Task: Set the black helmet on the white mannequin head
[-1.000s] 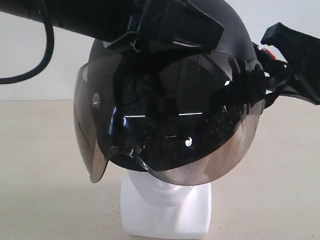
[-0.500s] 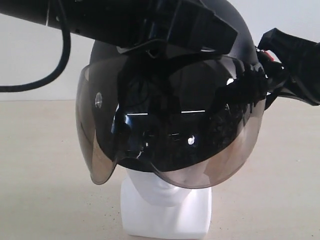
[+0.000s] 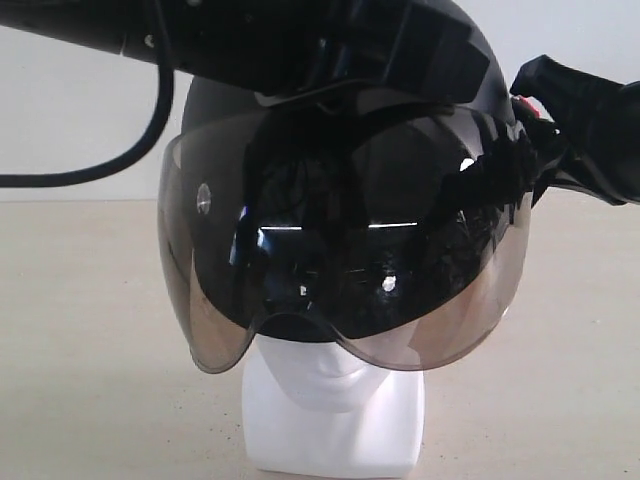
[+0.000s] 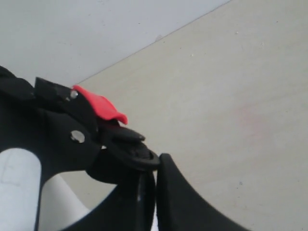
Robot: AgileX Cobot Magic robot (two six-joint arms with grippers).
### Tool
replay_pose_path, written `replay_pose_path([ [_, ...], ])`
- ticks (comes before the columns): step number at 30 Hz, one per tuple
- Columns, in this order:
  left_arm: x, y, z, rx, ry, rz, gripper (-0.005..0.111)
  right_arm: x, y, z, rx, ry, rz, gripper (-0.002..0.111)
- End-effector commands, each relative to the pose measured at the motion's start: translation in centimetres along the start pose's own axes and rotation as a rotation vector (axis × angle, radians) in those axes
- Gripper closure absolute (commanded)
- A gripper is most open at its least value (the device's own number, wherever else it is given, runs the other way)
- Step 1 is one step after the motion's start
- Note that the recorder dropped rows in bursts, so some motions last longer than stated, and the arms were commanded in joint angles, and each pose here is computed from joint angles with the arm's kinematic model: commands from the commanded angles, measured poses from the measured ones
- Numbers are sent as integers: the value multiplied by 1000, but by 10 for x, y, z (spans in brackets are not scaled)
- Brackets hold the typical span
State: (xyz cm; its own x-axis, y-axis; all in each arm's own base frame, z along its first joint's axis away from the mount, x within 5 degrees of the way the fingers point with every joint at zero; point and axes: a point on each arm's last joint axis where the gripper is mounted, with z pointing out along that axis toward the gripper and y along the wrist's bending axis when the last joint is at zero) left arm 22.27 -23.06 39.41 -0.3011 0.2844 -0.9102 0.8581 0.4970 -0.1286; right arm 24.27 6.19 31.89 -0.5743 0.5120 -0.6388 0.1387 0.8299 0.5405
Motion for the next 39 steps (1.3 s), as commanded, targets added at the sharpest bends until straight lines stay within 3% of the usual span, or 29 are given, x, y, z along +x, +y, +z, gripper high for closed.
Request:
replay_pose_path([
  [1, 19, 3, 22, 26, 94, -60, 102, -22, -24, 3, 98, -124, -149, 108],
  [8, 21, 6, 28, 16, 98, -65, 102, -22, -22, 4, 80, -121, -101, 106],
  [10, 21, 6, 28, 16, 98, -65, 102, -22, -21, 3, 71, -121, -88, 97],
  [16, 22, 7, 29, 7, 108, -46, 102, -32, -5, -15, -16, -152, -97, 51],
  [18, 22, 7, 29, 7, 108, -46, 102, -36, 0, -26, -33, -167, -95, 46],
  [28, 27, 10, 36, 6, 127, -54, 102, -49, 21, -95, -132, -278, -121, 49],
  [33, 23, 10, 34, -5, 103, -47, 102, -47, 29, -111, -190, -250, -133, 50],
  [35, 19, 10, 30, -21, 70, -40, 102, -45, 34, -114, -222, -211, -171, 60],
  [39, 6, 5, 13, -29, 11, -22, 102, -42, 42, -116, -300, -192, -235, 95],
])
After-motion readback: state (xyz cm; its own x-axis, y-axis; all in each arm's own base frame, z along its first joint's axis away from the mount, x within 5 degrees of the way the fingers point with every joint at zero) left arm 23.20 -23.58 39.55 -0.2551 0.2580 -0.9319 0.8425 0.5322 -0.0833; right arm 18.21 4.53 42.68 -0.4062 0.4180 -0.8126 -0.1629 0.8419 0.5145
